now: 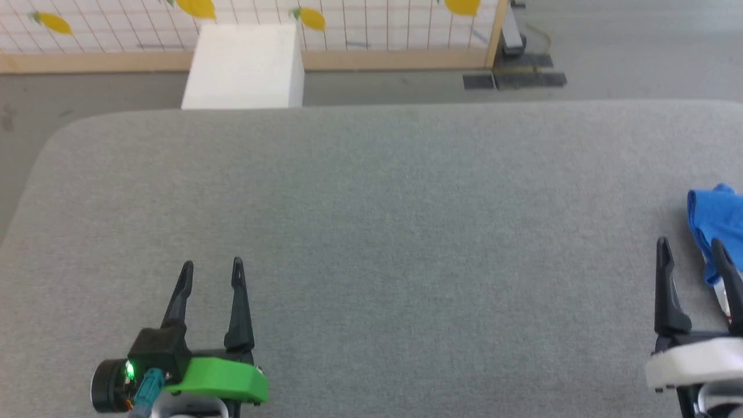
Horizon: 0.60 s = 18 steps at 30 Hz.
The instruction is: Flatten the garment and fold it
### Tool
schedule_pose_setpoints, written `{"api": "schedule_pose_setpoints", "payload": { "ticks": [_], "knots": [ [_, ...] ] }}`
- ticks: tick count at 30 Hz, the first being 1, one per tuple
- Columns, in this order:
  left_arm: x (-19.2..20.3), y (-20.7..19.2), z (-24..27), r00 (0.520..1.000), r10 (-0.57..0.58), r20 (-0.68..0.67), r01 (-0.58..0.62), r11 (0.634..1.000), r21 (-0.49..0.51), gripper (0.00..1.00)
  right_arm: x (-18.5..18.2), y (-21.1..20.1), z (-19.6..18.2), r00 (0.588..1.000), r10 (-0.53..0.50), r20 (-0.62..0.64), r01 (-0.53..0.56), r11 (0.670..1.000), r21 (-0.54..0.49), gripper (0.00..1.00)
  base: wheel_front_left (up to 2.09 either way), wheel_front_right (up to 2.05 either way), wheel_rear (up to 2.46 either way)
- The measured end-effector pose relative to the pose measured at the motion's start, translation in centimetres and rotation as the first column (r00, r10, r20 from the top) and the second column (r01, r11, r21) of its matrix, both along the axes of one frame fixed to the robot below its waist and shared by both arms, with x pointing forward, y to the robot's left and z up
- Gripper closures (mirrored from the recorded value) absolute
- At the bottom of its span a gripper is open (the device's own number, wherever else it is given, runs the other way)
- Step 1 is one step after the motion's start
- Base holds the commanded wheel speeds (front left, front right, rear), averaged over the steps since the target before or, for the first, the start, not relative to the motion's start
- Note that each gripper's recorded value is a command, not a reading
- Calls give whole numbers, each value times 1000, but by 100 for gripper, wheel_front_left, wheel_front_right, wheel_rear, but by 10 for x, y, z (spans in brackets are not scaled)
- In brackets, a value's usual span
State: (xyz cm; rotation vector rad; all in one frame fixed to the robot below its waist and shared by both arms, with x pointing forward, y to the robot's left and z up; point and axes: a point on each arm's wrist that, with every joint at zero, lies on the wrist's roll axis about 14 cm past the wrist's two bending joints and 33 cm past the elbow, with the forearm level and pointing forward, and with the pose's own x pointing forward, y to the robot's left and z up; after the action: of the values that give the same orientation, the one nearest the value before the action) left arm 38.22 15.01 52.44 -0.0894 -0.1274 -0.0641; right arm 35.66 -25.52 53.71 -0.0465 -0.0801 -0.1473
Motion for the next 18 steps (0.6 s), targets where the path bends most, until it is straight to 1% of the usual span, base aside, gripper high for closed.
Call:
{"api": "schedule_pose_setpoints", "payload": {
  "ticks": [1, 10, 14, 18],
  "knots": [
    [-14, 7, 10, 999, 19, 31, -20, 1000, 10, 0, -12, 8, 6, 999, 24, 25, -24, 999, 23, 0, 0, 0, 0],
    [-37, 11, 23, 997, 35, 73, -37, 999, 15, 0, -31, 10, 9, 998, 30, 61, -32, 999, 33, 0, 0, 0, 0],
    [-42, 12, 22, 996, 44, 72, -46, 999, 14, 0, -35, 7, 2, 998, 20, 55, -23, 999, 47, 0, 0, 0, 0],
    [-40, 8, 18, 997, 40, 58, -40, 999, 6, 0, -32, 9, -14, 999, 24, 24, -26, 997, 71, 0, 0, 0, 0]
  ]
}}
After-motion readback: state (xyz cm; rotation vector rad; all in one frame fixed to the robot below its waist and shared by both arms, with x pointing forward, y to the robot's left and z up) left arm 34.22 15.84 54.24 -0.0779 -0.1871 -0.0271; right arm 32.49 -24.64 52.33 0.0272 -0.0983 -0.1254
